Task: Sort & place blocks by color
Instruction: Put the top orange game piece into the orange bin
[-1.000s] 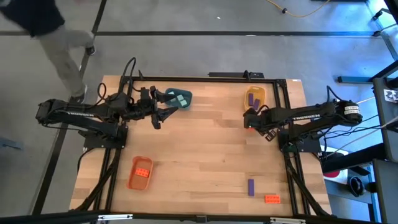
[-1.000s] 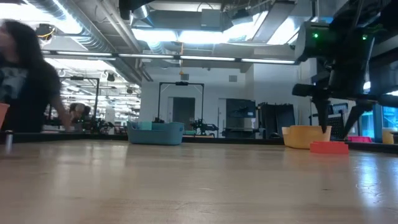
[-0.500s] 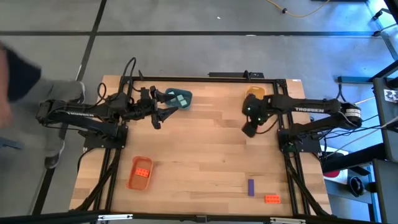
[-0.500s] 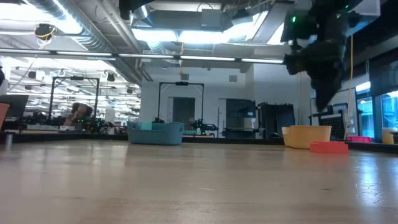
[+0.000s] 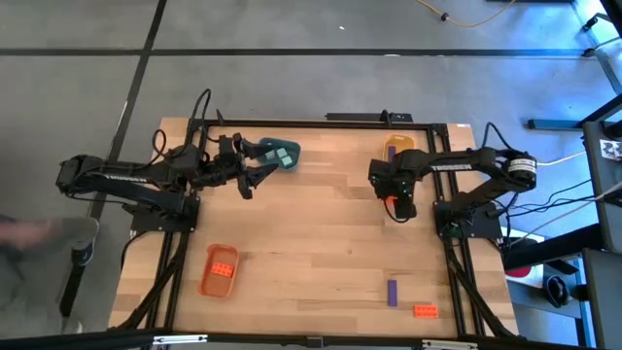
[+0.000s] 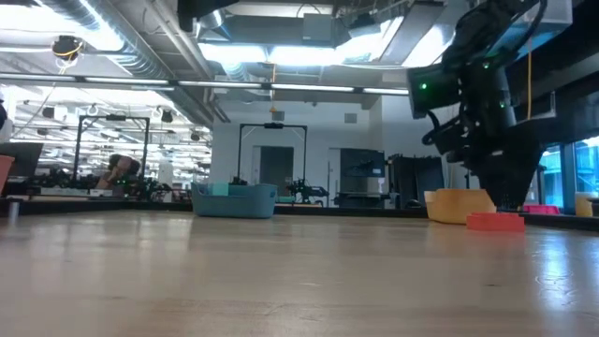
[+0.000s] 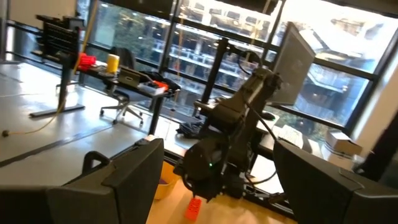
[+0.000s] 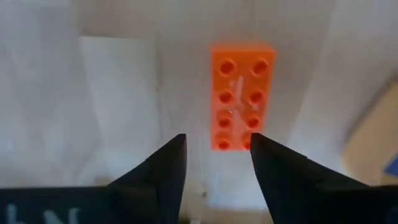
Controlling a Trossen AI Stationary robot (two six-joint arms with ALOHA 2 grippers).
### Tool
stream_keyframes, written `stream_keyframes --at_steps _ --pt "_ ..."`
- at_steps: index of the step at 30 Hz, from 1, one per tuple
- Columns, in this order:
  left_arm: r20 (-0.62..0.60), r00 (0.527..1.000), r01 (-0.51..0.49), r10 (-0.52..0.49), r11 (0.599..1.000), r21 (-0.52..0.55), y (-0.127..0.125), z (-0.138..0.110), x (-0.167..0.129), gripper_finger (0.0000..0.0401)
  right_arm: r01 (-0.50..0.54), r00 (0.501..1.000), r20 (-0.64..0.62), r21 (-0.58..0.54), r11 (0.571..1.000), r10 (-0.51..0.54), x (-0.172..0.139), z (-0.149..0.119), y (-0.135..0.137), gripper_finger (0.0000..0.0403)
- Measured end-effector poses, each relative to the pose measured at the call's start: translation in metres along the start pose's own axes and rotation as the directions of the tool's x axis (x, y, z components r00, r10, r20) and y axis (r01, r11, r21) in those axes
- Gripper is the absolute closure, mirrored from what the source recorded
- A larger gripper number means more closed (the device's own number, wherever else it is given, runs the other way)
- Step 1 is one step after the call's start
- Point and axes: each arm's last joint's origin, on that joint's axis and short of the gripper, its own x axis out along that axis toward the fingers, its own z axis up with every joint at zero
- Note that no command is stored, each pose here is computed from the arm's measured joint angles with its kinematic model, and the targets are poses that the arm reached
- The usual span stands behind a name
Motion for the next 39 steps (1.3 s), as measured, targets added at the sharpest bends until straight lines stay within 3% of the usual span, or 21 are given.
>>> stream_keyframes --at_steps 11,22,26,31,39 --pt "0.014 0.999 -0.051 0.051 0.999 -0.021 0.001 0.0 0.0 0.0107 0.021 0.995 0.095 -0.047 0.999 -0.017 0.002 0.011 -0.003 0.0134" --pt "0.013 0.999 -0.051 0.052 0.998 -0.02 0.001 0.0 0.0 0.0107 -0.012 1.0 0.015 0.002 1.0 0.012 0.027 0.007 -0.002 0.0127" --pt "0.013 0.999 -0.052 0.052 0.998 -0.02 0.002 0.0 0.0 0.0107 -0.003 0.999 0.041 0.009 1.0 0.003 0.03 0.012 -0.003 0.0127" --pt "0.011 0.999 -0.052 0.052 0.998 -0.019 0.002 0.0 0.0 0.0107 0.017 0.997 0.068 0.033 0.999 -0.02 0.03 0.015 -0.004 0.015" --pt "0.012 0.999 -0.029 0.03 0.999 -0.021 0.001 0.002 -0.002 0.0107 0.03 0.996 0.075 0.133 0.991 -0.04 0.027 0.018 -0.004 0.0261"
